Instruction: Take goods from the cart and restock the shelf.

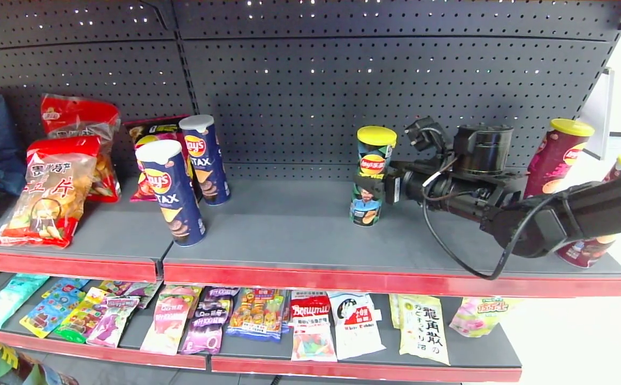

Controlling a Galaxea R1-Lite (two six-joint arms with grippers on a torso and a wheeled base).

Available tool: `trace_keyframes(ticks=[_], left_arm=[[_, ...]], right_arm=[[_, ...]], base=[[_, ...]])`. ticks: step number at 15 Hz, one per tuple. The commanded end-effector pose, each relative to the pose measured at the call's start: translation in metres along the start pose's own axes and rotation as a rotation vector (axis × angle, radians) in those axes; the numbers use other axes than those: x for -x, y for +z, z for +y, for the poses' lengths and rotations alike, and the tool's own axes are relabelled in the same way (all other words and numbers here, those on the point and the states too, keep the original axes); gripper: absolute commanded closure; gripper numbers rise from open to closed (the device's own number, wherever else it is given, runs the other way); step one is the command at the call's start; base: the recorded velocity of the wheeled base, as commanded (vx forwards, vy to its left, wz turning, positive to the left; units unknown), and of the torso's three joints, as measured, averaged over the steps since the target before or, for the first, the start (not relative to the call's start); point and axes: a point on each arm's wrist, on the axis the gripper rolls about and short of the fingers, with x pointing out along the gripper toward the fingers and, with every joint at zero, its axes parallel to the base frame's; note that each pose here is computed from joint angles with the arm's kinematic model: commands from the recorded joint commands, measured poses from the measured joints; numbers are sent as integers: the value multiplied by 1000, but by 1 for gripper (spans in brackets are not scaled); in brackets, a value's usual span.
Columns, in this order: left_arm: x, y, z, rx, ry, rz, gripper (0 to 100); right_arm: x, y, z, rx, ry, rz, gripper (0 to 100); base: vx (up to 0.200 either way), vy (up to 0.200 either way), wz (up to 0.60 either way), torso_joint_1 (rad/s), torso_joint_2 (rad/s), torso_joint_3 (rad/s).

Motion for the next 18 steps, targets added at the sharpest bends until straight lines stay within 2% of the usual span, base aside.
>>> trace_keyframes(ticks=[1, 5, 8, 13, 18], left_arm=[[0, 0, 0, 0, 0, 0, 100], [1, 0, 0, 0, 1, -5, 100], [1, 0, 0, -1, 1, -6, 100], [2, 0, 0, -3, 2, -9, 100], [1, -4, -1, -4, 3, 3, 100]], right_arm=[[-10, -7, -6, -1, -7, 11, 0], [-22, -2, -20, 6, -20, -23, 0], [-21, -3, -25, 27, 37, -26, 0], [-22, -8, -36, 58, 200, -39, 0], [-35, -3, -46, 79, 211, -76, 0]], base=[[0, 0, 0, 0, 0, 0], [0, 0, 0, 0, 0, 0], [0, 0, 0, 0, 0, 0], [0, 0, 0, 0, 0, 0], [0, 0, 0, 0, 0, 0]])
